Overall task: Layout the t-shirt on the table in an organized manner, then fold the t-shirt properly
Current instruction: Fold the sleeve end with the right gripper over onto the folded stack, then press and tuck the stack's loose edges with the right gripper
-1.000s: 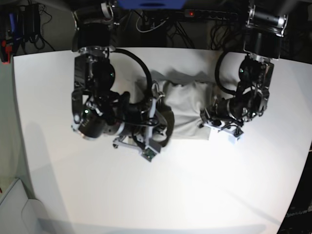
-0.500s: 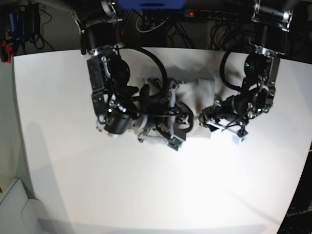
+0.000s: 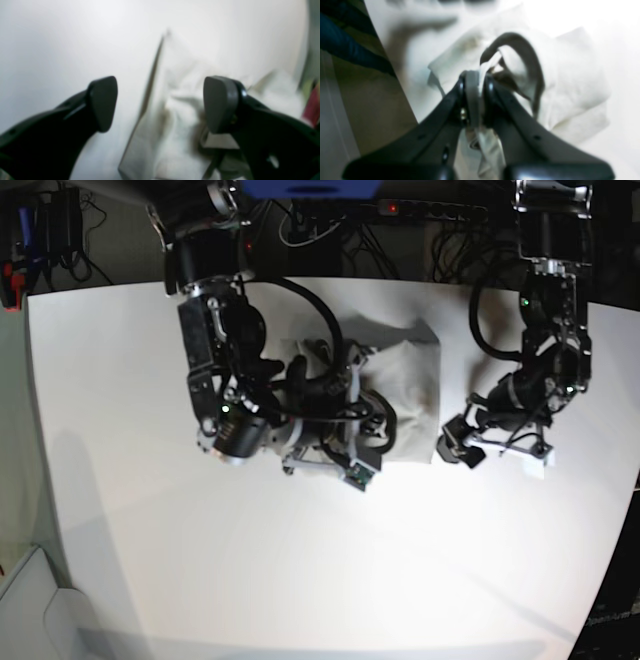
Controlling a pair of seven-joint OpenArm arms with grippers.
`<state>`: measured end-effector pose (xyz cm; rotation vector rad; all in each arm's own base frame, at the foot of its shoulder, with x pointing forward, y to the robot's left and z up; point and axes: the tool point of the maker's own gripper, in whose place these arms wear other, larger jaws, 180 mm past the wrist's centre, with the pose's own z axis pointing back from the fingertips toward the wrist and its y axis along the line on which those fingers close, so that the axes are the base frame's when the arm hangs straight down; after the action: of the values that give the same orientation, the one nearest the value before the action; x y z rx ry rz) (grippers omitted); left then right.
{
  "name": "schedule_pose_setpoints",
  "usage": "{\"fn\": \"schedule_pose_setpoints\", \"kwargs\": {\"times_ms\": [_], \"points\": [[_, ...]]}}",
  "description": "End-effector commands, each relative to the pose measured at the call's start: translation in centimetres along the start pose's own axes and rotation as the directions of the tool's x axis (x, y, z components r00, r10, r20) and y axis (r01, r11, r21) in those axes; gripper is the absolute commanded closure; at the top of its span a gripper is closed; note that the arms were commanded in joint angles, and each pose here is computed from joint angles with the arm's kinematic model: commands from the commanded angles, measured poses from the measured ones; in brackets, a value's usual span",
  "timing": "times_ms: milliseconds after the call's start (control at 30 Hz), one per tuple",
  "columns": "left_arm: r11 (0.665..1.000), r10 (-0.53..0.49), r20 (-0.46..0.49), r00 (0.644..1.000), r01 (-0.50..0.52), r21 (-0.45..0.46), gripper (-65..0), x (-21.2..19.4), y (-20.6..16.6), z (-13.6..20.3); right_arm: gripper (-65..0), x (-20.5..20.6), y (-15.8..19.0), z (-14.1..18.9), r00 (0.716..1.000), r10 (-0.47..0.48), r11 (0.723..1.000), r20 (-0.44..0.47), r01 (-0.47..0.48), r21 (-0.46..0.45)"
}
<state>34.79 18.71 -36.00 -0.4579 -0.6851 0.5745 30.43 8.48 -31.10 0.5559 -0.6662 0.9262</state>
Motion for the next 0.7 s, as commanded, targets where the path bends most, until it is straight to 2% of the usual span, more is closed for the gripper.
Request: {"fn": "schedule_pose_setpoints", "kwargs": {"times_ms": [0, 133, 233, 400, 533, 667], "points": [[0.998, 0.060, 0.045, 0.997, -0.060, -0.007, -52.2, 1.6, 0.6, 1.2, 0.0, 2.6, -0.1, 0.7, 0.997, 0.028, 1.000, 0.076, -0.027, -0.002], [0.987, 0.139, 0.116, 0.983, -0.147, 0.065, -52.1, 2.9, 5.0, 2.9, 0.0, 3.3, -0.4, 0.9, 0.995, 0.046, 0.999, 0.084, -0.045, -0.011], [0.978, 0.170, 0.099, 0.980, -0.180, 0.108, -50.2, 2.1, 7.0, 2.7, 0.0, 3.6, -0.5, 1.0, 0.995, 0.052, 0.999, 0.087, -0.051, -0.014], [0.971, 0.189, 0.075, 0.979, -0.198, 0.132, -34.0, 1.4, 8.1, 2.4, 0.0, 3.7, -1.0, -0.2, 0.997, 0.051, 0.999, 0.058, -0.051, 0.010], [0.971, 0.196, 0.060, 0.979, -0.202, 0.128, -24.4, 0.7, 7.9, 2.2, -0.8, 3.2, -0.5, -1.9, 0.998, 0.031, 0.998, 0.047, -0.033, 0.057], [0.971, 0.195, 0.065, 0.979, -0.202, 0.131, -23.8, 0.6, 8.0, 2.2, -3.8, 3.7, 0.7, -2.5, 0.996, 0.062, 0.994, 0.058, -0.067, 0.081]]}}
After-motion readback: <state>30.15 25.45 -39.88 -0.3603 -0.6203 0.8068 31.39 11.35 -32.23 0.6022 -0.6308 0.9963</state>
